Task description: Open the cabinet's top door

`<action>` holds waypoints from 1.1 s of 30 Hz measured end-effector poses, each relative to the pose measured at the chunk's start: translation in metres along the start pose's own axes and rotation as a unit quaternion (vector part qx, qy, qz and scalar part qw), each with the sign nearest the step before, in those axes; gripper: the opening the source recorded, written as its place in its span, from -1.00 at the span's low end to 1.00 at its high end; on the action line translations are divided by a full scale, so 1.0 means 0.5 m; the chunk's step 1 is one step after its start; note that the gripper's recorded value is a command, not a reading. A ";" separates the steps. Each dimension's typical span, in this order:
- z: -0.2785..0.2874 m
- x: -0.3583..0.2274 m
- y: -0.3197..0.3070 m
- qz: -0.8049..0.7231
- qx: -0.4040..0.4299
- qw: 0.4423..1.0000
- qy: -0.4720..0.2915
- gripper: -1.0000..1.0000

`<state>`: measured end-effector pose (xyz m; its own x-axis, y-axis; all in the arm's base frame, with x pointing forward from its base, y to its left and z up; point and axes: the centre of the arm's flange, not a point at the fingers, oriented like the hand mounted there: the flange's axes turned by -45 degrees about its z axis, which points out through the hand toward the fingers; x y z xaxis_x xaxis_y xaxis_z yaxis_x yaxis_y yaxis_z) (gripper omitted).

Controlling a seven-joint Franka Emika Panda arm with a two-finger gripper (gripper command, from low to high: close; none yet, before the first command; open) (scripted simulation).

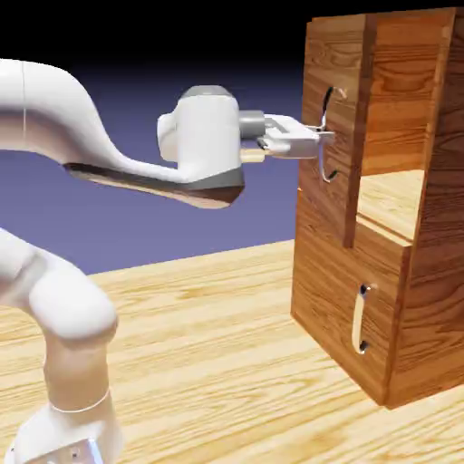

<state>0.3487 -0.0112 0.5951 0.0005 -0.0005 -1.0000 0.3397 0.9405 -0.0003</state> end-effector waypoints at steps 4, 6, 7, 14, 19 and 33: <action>-0.055 0.000 0.027 0.000 0.042 0.999 0.000 -1.00; -0.082 0.000 0.042 0.000 0.064 0.998 0.000 -1.00; -0.096 0.000 0.051 0.000 0.075 0.997 0.000 -1.00; -0.192 0.000 0.123 0.000 0.157 0.988 0.000 -1.00; -0.254 0.000 0.186 0.000 0.217 0.976 0.000 -1.00; -0.387 0.000 0.407 0.000 0.387 0.922 0.000 -1.00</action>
<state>0.2357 0.2461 0.5952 0.0003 0.0003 -1.0000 0.9095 0.4157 0.0004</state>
